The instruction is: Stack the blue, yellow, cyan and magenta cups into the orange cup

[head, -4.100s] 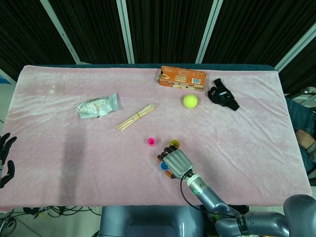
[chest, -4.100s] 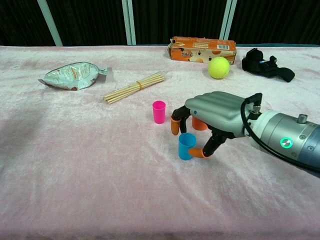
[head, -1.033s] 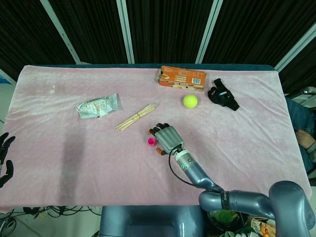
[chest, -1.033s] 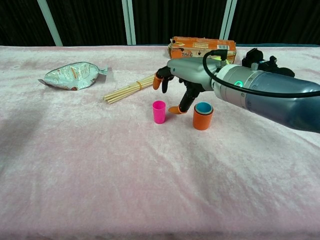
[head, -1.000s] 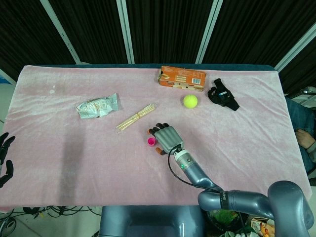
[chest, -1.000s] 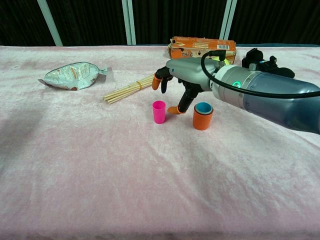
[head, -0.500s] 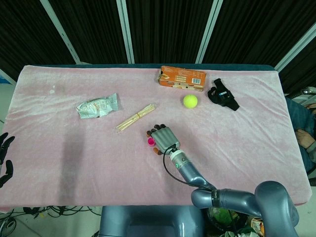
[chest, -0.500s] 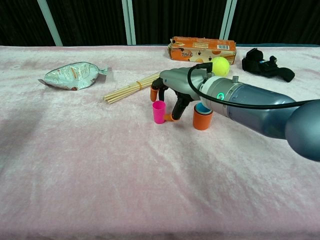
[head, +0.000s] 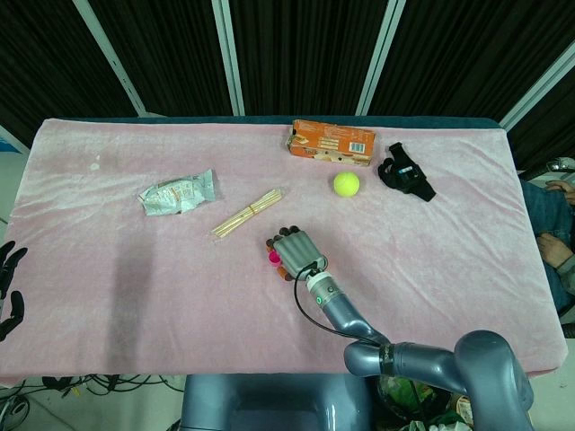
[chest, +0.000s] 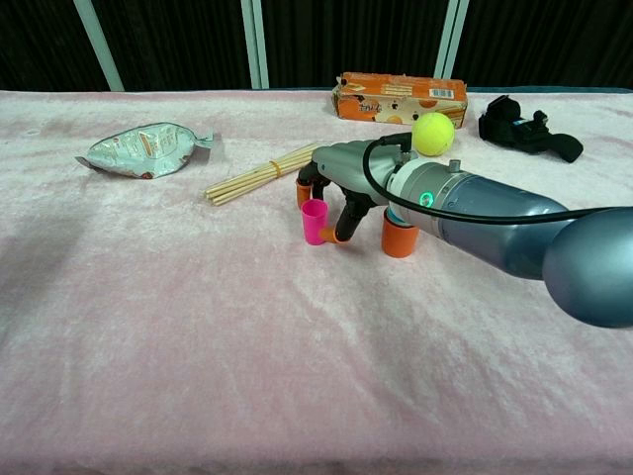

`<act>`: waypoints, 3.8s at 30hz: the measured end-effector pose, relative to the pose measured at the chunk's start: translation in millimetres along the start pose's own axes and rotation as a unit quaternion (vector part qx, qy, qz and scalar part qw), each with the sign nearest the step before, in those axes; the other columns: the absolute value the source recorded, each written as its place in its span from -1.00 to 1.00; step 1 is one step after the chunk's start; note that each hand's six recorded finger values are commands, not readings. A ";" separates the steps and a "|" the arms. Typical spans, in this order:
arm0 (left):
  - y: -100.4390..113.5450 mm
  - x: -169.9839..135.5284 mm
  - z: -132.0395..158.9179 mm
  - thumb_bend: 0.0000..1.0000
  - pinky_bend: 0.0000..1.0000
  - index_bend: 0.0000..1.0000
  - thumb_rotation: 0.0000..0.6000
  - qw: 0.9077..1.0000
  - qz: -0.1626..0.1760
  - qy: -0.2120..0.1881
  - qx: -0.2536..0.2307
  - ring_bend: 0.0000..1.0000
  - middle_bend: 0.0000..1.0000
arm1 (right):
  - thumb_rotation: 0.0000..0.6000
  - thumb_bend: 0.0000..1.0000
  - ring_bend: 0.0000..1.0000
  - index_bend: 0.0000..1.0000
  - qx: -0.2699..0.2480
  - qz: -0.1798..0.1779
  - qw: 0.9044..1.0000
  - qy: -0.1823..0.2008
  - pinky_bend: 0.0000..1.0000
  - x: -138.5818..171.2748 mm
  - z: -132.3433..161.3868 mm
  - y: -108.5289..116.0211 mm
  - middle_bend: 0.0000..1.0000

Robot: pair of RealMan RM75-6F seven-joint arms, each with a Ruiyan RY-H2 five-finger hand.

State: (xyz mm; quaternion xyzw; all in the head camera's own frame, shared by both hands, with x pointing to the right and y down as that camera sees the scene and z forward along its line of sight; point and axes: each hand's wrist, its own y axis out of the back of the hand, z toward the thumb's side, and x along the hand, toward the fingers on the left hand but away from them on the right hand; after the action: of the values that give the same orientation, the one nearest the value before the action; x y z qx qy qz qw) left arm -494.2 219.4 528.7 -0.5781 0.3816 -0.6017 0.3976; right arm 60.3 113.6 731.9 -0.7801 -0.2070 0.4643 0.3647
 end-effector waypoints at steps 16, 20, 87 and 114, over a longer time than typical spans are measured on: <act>0.3 0.0 -0.9 0.41 -0.99 -0.82 1.00 1.000 0.002 0.003 0.001 -1.00 -0.95 | 1.00 -0.38 -0.50 -0.03 -0.011 -0.008 1.000 0.002 -0.58 -3.1 1.7 2.3 -0.09; 0.3 0.0 -0.6 0.41 -0.99 -0.82 1.00 1.000 0.002 0.002 0.001 -1.00 -0.96 | 1.00 -0.38 -0.50 -0.02 -0.015 -0.015 1.000 0.002 -0.58 -2.3 0.7 7.9 -0.09; 0.0 -0.4 -1.0 0.42 -0.99 -0.82 1.00 1.000 0.001 0.004 0.013 -1.00 -0.96 | 1.00 -0.53 -0.66 -0.70 0.006 -0.005 0.999 -0.040 -0.58 84.2 -73.8 40.3 -0.74; 3.6 -0.9 6.9 0.41 -0.99 -0.82 1.00 1.000 0.008 -0.005 0.010 -1.00 -0.96 | 1.00 -0.61 -0.71 -0.84 0.020 -0.200 0.945 -0.258 -0.58 304.2 -202.1 86.6 -0.83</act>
State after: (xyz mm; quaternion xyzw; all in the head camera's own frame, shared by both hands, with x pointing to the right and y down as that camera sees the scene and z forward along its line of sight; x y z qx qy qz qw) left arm -487.2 218.8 525.3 -0.5737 0.3782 -0.5996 0.4103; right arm 382.9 182.5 552.8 -0.5687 -0.4364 0.5716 0.3992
